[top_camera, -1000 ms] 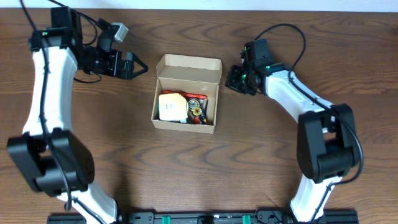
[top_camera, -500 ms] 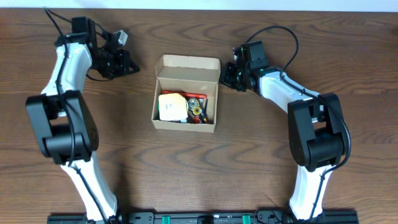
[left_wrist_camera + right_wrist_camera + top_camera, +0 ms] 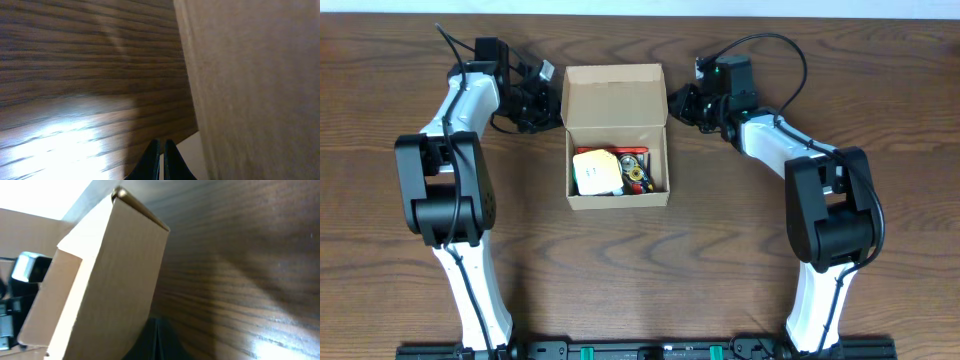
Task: Pack container
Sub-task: 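Fold the lid forward over the box with both grippers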
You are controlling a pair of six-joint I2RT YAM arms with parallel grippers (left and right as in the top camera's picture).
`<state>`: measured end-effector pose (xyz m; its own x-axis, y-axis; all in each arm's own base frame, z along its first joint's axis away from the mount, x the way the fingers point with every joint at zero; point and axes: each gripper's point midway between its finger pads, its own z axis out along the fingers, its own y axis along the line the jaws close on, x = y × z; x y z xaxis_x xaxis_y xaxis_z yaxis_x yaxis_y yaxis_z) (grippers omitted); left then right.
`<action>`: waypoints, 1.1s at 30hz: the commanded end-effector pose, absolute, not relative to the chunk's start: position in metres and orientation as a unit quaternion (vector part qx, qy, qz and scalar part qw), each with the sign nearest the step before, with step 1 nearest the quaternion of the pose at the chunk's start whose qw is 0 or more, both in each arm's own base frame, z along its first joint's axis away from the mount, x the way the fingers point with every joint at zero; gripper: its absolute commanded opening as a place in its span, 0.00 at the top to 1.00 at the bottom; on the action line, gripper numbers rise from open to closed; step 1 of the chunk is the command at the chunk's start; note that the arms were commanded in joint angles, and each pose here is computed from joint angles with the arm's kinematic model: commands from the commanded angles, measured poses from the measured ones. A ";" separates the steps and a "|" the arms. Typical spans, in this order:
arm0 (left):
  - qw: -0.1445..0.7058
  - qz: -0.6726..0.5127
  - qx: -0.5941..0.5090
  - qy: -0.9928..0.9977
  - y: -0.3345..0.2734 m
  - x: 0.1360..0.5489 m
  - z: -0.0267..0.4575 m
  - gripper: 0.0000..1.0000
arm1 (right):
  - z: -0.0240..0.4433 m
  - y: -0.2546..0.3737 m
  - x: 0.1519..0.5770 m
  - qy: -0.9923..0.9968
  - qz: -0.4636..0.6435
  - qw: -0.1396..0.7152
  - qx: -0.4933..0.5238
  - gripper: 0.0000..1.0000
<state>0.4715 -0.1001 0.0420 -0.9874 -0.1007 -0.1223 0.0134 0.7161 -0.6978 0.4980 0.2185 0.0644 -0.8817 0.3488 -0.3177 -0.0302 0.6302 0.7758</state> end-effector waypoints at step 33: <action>0.219 -0.392 0.145 0.882 -0.116 0.442 0.200 0.94 | 0.154 0.237 0.457 0.863 0.436 0.227 -0.119 0.98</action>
<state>0.4477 -0.1199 0.1967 -0.8981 0.0013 -0.4397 0.3513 0.6036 -0.7157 0.4557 0.2336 0.1152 -0.9522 0.0817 -0.2944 -0.2066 0.5378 0.8174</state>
